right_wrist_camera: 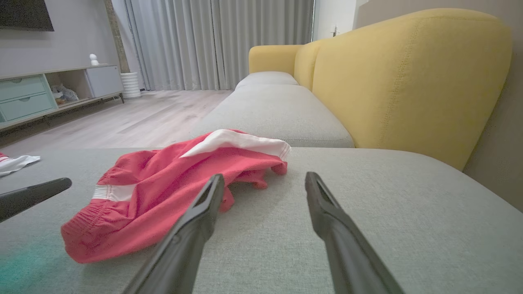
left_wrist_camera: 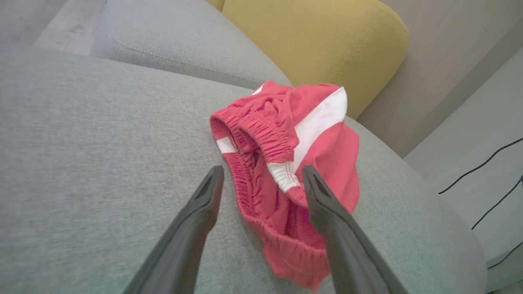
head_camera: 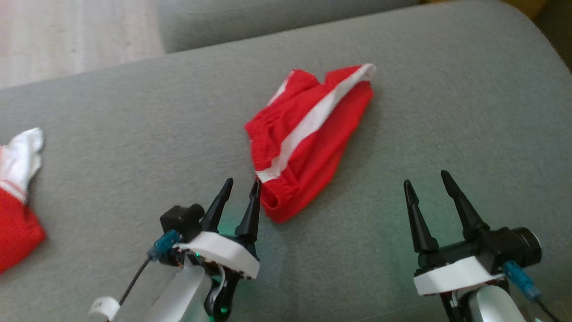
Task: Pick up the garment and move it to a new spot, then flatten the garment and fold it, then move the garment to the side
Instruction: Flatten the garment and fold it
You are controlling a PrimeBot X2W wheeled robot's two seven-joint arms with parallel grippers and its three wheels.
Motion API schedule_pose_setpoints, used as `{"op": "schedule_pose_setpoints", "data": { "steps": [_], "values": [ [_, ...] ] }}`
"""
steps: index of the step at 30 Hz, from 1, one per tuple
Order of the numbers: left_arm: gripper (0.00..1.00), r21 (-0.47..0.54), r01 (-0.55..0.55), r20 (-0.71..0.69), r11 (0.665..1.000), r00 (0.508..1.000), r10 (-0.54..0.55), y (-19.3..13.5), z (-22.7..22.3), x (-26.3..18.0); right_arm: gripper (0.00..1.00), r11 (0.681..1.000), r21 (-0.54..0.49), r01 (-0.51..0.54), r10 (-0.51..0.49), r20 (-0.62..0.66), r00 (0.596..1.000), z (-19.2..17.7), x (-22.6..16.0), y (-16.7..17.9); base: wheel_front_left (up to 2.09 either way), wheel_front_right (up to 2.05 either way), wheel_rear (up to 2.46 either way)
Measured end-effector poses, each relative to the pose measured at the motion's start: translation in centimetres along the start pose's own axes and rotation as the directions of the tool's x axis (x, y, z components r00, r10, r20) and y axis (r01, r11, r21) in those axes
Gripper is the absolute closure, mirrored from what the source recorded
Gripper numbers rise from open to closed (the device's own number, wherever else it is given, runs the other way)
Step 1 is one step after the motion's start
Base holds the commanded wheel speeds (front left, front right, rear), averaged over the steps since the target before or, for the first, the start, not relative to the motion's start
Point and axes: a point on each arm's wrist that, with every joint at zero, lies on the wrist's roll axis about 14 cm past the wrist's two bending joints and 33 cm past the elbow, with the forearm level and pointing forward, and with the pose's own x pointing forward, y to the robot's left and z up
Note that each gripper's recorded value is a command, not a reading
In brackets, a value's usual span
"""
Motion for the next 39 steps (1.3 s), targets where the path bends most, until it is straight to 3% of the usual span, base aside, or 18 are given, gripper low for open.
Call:
{"op": "schedule_pose_setpoints", "data": {
  "steps": [13,14,15,16,17,24,30,34,39],
  "values": [
    [0.00,0.023,0.060,-0.104,0.998,0.993,-0.057,-0.7,-2.8,2.9,0.00,0.997,-0.001,0.080,-0.079,-0.027,0.996,-0.6,-1.1,-2.2,0.00,0.00,0.00],
    [0.09,0.026,0.060,-0.106,0.998,0.993,-0.057,-0.7,-2.8,2.9,0.00,0.997,-0.001,0.081,-0.081,-0.026,0.996,-0.6,-1.2,-2.2,0.00,0.00,0.00],
    [0.56,0.023,0.060,-0.105,0.998,0.993,-0.057,-0.7,-2.7,2.9,0.00,0.997,-0.001,0.081,-0.081,-0.025,0.996,-0.5,-1.1,-2.2,0.00,0.00,0.00],
    [0.89,0.016,0.064,-0.104,0.998,0.993,-0.062,-0.8,-2.7,2.9,0.00,0.997,-0.001,0.080,-0.080,-0.024,0.997,-0.5,-1.1,-2.2,0.00,0.00,0.00],
    [1.00,0.014,0.068,-0.104,0.998,0.992,-0.066,-0.9,-2.7,2.8,0.00,0.997,-0.001,0.079,-0.079,-0.023,0.997,-0.5,-1.0,-2.2,0.00,0.00,0.00],
    [1.00,0.009,0.087,-0.080,0.996,0.993,-0.086,-1.5,-2.0,2.3,0.00,0.998,0.001,0.057,-0.057,-0.015,0.998,-0.3,-0.3,-1.7,0.00,0.00,0.00],
    [1.00,0.044,0.121,0.048,0.992,0.991,-0.123,-1.8,2.3,1.2,0.00,1.000,0.002,0.007,-0.007,-0.005,1.000,-0.2,1.1,-0.5,0.00,0.00,0.00],
    [1.00,0.106,0.082,0.087,0.991,0.992,-0.091,0.9,4.7,-1.4,0.00,0.999,0.001,-0.033,0.033,0.000,0.999,-0.3,2.3,0.6,0.00,0.00,0.00],
    [1.00,0.168,-0.057,0.106,0.984,0.994,0.039,5.6,7.0,-5.4,0.00,0.996,0.006,-0.085,0.085,0.013,0.996,-0.1,4.0,2.1,0.00,0.00,0.00]
  ]
}}
